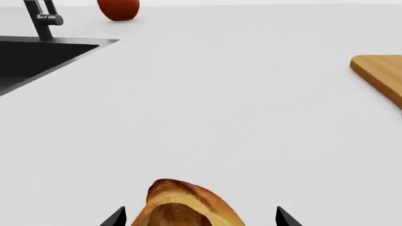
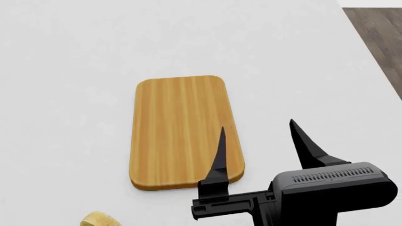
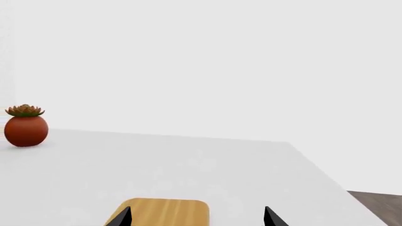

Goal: Place the bread and cheese on the cutting board.

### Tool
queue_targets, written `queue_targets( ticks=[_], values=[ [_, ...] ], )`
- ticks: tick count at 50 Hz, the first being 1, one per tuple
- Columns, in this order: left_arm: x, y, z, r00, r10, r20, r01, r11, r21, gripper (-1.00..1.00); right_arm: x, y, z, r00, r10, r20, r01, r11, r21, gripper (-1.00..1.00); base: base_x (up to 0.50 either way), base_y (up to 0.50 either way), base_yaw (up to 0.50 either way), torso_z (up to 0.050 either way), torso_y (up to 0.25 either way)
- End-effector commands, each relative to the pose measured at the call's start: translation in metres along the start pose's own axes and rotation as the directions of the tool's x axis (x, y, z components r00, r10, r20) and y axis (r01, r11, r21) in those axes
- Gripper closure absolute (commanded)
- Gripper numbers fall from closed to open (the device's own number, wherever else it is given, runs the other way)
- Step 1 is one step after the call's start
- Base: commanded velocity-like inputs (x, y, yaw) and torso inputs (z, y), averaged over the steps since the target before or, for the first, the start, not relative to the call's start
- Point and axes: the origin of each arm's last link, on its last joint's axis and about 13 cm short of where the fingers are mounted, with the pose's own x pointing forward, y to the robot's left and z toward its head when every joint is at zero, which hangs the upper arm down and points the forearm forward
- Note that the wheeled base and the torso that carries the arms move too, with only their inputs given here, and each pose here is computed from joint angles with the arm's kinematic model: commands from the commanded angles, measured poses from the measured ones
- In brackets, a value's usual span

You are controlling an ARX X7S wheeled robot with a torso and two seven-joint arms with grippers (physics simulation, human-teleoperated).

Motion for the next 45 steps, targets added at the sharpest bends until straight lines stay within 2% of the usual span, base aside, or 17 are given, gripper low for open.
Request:
queue_targets(
  ticks=[1,11,12,26,31,36,45],
  values=[
    [0.004,-0.004,-0.01,0.999,-0.007,-0.047,0.007,1.0,0.01,-1.0,0.0,0.0,0.0,1.0,0.003,-0.002,-0.003,1.0,0.001,-1.0,0.0,0.0,0.0,0.0,0.0],
    [0.007,-0.004,-0.014,0.998,0.009,-0.07,-0.007,0.999,0.032,-1.0,0.001,0.0,-0.001,1.0,0.005,-0.003,-0.005,1.0,0.001,-1.0,0.0,0.0,0.0,0.0,0.0],
    [0.007,-0.004,-0.014,0.998,0.015,-0.068,-0.013,0.999,0.032,1.0,0.001,0.0,-0.001,1.0,0.006,-0.003,-0.006,1.0,0.001,-1.0,0.0,0.0,0.0,0.0,0.0],
    [0.002,-0.005,-0.008,1.0,0.006,-0.023,-0.006,1.0,0.026,1.0,0.0,0.001,-0.001,1.0,0.009,-0.004,-0.009,1.0,-0.001,-1.0,0.0,0.0,0.0,0.0,0.0],
    [-0.001,-0.007,0.016,0.998,-0.004,0.057,0.005,1.0,-0.006,1.0,0.0,0.001,-0.001,1.0,0.01,-0.004,-0.01,1.0,-0.001,-1.0,0.0,0.0,0.0,0.0,0.0],
    [0.005,-0.012,0.053,0.989,-0.012,0.15,0.017,0.999,-0.029,1.0,0.0,0.0,0.0,1.0,0.008,-0.002,-0.008,1.0,-0.002,-1.0,0.0,0.0,0.0,0.0,0.0],
    [0.02,-0.023,0.093,0.976,-0.028,0.214,0.032,0.999,-0.017,1.0,0.0,0.0,0.001,1.0,0.007,0.002,-0.007,1.0,0.0,-1.0,0.0,0.0,0.0,0.0,0.0]
  ],
)
